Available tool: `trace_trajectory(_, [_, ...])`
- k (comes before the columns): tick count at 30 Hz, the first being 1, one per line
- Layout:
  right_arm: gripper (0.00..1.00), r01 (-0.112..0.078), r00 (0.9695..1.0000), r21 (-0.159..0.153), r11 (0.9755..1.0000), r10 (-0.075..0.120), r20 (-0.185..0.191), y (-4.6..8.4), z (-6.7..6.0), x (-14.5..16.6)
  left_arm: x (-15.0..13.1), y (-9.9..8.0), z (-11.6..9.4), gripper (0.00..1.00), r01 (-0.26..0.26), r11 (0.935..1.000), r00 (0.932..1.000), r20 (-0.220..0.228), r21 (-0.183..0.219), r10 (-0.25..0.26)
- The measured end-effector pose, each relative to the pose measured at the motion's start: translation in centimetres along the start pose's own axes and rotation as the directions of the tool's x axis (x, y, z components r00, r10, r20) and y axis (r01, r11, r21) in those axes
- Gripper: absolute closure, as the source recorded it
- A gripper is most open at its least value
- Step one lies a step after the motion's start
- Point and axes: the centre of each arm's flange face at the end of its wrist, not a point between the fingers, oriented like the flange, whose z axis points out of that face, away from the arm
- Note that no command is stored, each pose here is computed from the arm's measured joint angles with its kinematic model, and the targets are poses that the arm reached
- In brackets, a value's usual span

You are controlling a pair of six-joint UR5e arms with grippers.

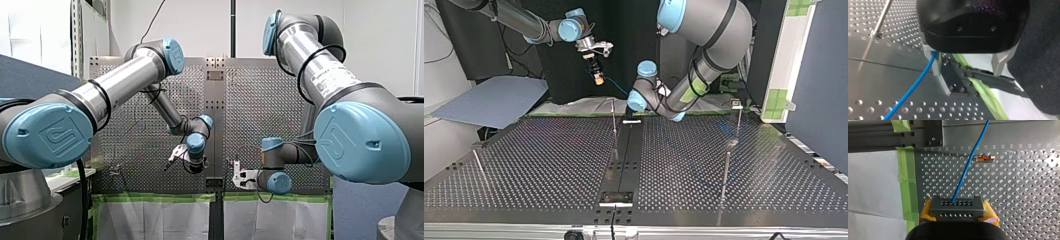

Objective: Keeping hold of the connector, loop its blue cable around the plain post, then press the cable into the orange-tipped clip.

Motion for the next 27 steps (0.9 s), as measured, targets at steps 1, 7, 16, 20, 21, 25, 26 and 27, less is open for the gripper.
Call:
trace_trajectory(1, [1.00, -0.001, 1.0000, 0.000, 1.0000, 0.001, 0.001, 0.0, 0.0, 0.0, -0.2, 0.1, 0.0, 0.01, 0.014, 0.9999, 0.9999, 0.004, 0.009, -0.014])
trace_trajectory(7, [1.00, 0.000, 1.0000, -0.002, 1.0000, 0.000, 0.003, 0.1, 0.0, 0.0, -1.9, 0.5, -0.7, 0.01, 0.086, 0.9943, 0.9956, 0.031, 0.063, -0.088])
trace_trajectory(16, [1.00, -0.002, 1.0000, -0.009, 1.0000, 0.002, 0.003, 0.3, 0.0, 0.0, -1.9, 0.3, -1.5, 0.01, 0.166, 0.9747, 0.9846, 0.030, 0.149, -0.172])
trace_trajectory(20, [1.00, -0.002, 1.0000, -0.014, 0.9999, 0.002, 0.002, 0.4, 0.0, 0.0, -0.9, 0.1, -1.5, 0.01, 0.173, 0.9683, 0.9833, 0.027, 0.180, -0.180])
trace_trajectory(21, [1.00, -0.001, 1.0000, -0.015, 0.9999, 0.001, 0.002, 0.4, 0.0, 0.0, -0.7, 0.0, -1.5, 0.01, 0.173, 0.9668, 0.9830, 0.027, 0.187, -0.182])
trace_trajectory(25, [1.00, 0.005, 1.0000, -0.018, 0.9998, -0.005, 0.003, 0.4, 0.0, 0.0, 0.6, -0.4, -1.7, 0.01, 0.173, 0.9585, 0.9824, 0.029, 0.226, -0.184])
trace_trajectory(26, [1.00, 0.007, 1.0000, -0.019, 0.9998, -0.007, 0.003, 0.4, 0.0, 0.0, 0.8, -0.5, -1.8, 0.01, 0.172, 0.9563, 0.9824, 0.030, 0.236, -0.184])
trace_trajectory(27, [1.00, 0.010, 0.9999, -0.021, 0.9997, -0.010, 0.002, 0.5, 0.0, 0.0, 1.1, -0.7, -1.8, 0.01, 0.172, 0.9541, 0.9822, 0.032, 0.245, -0.185])
